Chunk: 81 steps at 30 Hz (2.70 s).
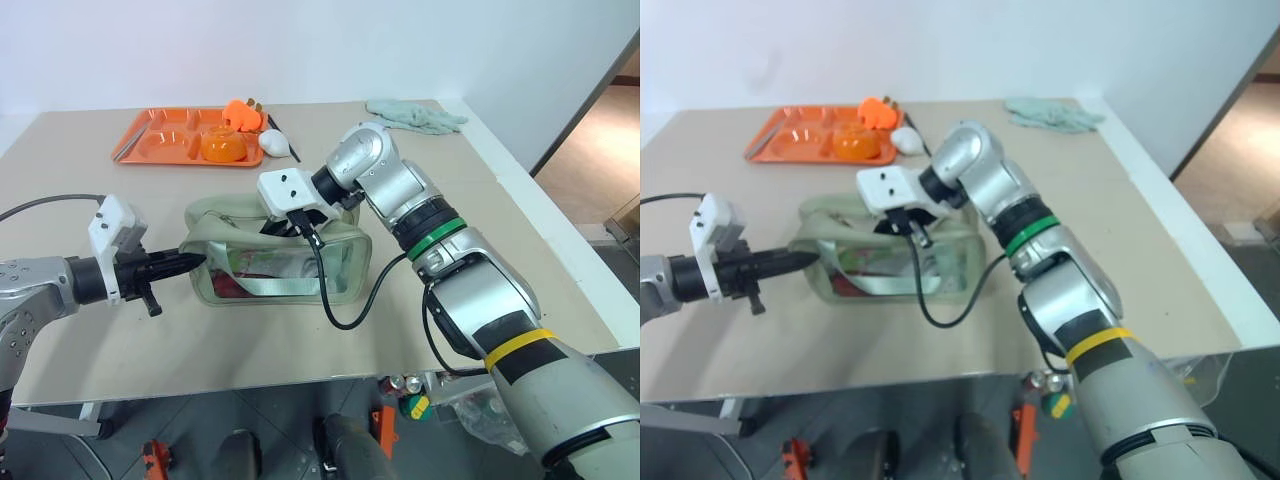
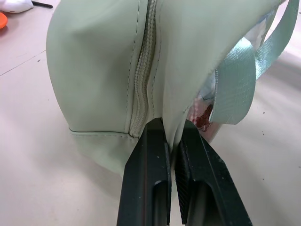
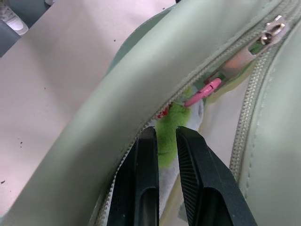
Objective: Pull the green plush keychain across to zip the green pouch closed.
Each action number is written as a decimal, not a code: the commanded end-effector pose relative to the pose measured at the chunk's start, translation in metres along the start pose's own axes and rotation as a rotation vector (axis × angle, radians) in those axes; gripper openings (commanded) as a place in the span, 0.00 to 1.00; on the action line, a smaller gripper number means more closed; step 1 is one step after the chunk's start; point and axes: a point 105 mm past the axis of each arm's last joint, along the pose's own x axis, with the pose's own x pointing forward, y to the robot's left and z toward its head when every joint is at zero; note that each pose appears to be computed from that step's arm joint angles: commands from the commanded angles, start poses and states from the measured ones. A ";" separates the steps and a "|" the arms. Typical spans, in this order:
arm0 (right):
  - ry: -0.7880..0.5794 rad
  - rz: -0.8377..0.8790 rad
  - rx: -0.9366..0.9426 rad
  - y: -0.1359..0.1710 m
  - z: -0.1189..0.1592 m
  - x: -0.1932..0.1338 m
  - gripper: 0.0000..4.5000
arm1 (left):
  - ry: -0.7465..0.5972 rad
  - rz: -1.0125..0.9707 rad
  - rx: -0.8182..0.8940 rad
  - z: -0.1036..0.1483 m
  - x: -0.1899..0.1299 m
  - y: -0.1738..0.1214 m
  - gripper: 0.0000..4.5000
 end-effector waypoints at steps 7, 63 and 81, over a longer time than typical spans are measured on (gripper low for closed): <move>-0.037 0.021 -0.044 0.004 0.011 0.003 0.16 | -0.014 -0.019 0.026 0.006 0.001 -0.006 0.00; -0.132 -0.038 0.037 -0.003 0.022 -0.025 0.16 | -0.010 -0.020 0.023 0.004 0.002 -0.004 0.00; -0.277 -0.075 0.247 -0.010 0.035 -0.033 0.36 | -0.007 -0.020 0.024 0.002 0.001 -0.005 0.00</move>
